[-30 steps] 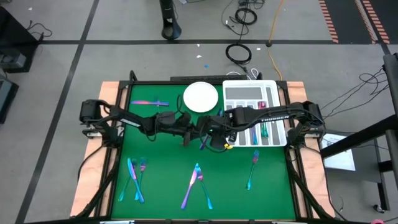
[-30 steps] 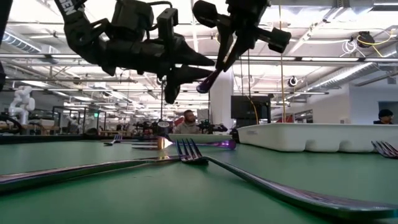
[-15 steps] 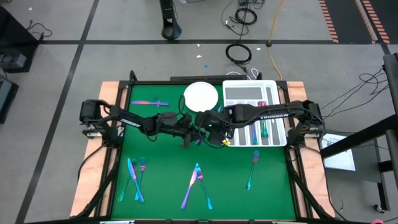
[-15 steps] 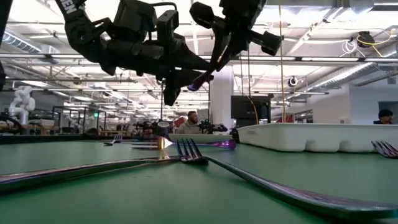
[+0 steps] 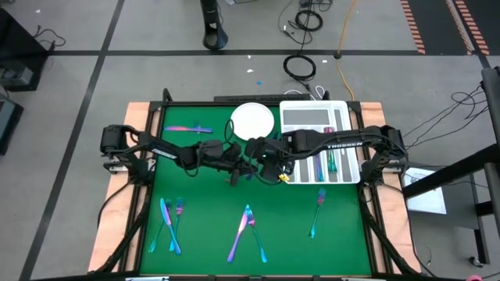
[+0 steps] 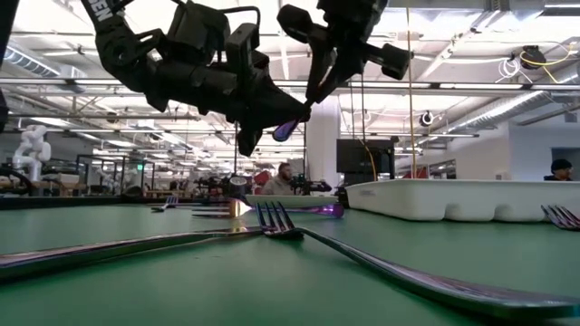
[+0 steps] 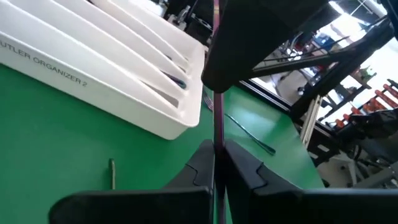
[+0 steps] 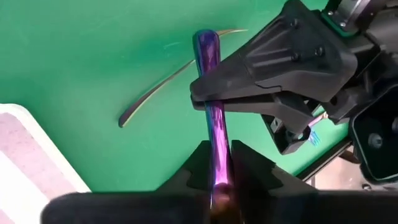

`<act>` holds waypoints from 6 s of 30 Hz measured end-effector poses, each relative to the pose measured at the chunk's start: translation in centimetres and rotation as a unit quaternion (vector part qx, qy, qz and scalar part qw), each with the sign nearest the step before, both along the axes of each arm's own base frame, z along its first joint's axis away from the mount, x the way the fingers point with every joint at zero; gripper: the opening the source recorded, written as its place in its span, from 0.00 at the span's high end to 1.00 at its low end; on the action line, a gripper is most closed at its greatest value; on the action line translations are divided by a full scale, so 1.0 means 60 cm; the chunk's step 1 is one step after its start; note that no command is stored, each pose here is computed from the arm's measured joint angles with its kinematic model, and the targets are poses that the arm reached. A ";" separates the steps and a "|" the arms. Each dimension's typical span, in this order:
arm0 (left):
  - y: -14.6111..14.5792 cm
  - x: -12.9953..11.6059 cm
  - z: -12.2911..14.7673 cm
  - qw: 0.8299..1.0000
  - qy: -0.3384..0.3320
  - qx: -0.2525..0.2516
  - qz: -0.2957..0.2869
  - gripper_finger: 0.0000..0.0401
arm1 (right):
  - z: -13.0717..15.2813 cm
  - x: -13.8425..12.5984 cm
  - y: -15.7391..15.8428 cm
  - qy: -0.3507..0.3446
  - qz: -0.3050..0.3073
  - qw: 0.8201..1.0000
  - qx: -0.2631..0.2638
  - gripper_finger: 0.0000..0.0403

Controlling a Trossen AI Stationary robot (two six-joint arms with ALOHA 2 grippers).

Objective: Sort silverware
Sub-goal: Put the iridescent knife into the white silverware tray

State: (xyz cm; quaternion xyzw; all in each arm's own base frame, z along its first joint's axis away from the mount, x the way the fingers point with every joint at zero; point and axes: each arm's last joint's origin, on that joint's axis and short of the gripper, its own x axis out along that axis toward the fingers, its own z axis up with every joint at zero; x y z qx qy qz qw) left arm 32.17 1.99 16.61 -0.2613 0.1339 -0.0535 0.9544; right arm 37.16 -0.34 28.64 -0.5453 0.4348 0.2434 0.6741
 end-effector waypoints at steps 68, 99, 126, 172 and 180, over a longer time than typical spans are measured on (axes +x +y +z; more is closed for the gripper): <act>0.032 0.075 0.119 0.941 -0.231 0.242 0.047 0.97 | -0.008 -0.184 -0.020 -0.489 -0.257 0.647 0.526 0.61; 0.082 0.048 0.094 0.965 -0.096 0.239 0.050 0.62 | 0.015 -0.288 -0.072 -0.434 -0.428 0.569 0.552 1.00; 0.087 0.002 0.053 0.959 -0.065 0.275 0.024 0.62 | -0.166 -0.399 -0.096 -0.129 -0.828 0.242 0.490 1.00; 0.022 -0.042 0.134 0.953 -0.111 0.263 -0.106 0.62 | -0.094 -0.328 -0.093 -0.178 -0.709 0.377 0.569 0.75; -0.039 -0.114 0.162 0.962 0.068 0.242 -0.106 0.62 | -0.057 -0.274 -0.035 -0.222 -0.546 0.475 0.653 0.75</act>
